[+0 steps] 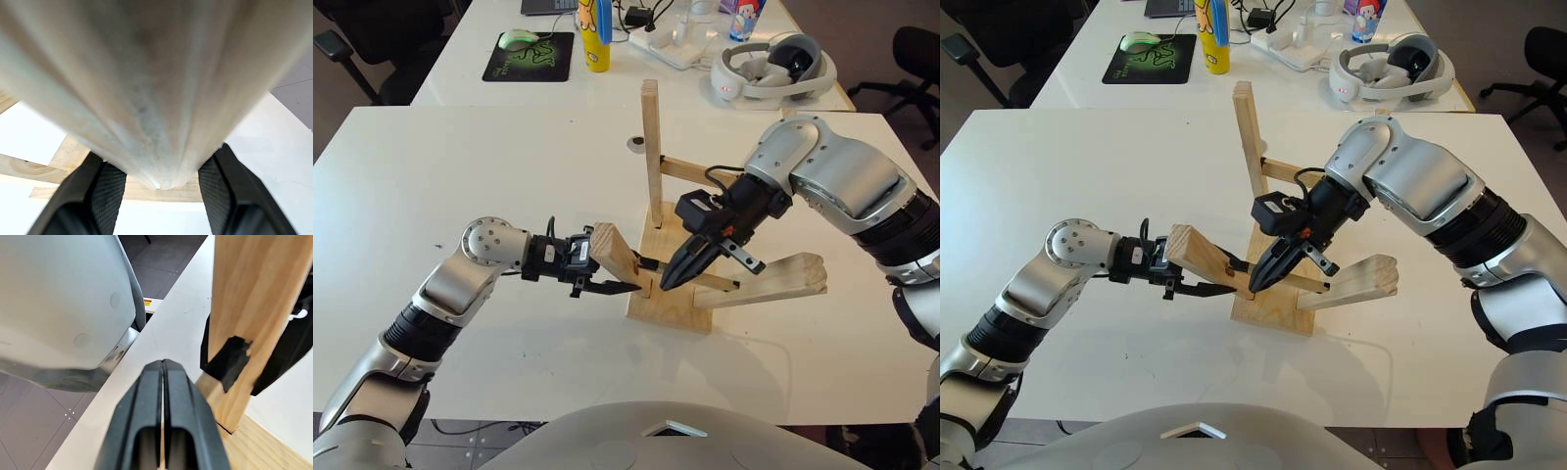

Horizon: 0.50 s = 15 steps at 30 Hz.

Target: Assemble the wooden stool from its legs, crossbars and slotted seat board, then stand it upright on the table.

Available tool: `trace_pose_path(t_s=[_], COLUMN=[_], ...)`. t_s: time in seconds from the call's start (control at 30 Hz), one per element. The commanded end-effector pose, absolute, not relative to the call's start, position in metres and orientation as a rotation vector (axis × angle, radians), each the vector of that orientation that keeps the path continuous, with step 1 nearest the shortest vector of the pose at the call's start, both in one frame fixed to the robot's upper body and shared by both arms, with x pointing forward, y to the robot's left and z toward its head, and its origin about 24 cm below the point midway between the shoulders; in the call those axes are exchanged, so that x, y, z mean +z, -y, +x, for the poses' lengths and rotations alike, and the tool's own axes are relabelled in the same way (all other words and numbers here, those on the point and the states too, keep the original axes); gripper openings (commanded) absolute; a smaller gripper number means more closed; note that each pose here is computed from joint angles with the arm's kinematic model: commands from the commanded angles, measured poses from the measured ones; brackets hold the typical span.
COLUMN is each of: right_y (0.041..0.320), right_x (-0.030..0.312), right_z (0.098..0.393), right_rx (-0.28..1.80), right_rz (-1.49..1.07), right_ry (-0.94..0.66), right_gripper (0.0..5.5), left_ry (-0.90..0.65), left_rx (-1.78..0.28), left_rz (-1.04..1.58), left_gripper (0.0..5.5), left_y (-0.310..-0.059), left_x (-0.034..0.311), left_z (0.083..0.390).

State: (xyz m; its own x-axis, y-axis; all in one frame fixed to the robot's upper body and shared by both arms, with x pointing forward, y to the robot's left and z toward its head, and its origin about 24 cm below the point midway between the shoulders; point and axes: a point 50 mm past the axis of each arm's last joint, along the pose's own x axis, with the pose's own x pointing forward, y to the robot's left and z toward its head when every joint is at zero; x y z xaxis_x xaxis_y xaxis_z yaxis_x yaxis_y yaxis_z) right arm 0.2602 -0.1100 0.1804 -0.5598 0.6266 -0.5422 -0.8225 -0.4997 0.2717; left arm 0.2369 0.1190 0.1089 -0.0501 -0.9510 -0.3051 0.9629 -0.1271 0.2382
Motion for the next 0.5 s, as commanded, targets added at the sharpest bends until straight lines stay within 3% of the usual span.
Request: trace_pose_path(t_s=[0.03,0.33,0.5], right_y=[0.119,0.096,0.097], right_x=[0.155,0.210,0.205], right_z=[0.253,0.282,0.301], right_rx=[2.075,2.019,1.900], right_rz=[-0.406,0.004,-0.270], right_ry=[-0.784,-0.565,-0.508], right_gripper=[0.00,0.00,0.00], left_ry=[-0.256,-0.248,-0.253], left_rx=[-1.584,-1.593,-1.600], left_rz=[0.600,0.593,0.587], left_gripper=[2.04,2.04,2.04], left_y=[-0.133,-0.132,-0.132], left_x=[0.075,0.077,0.076], left_z=[0.243,0.243,0.241])
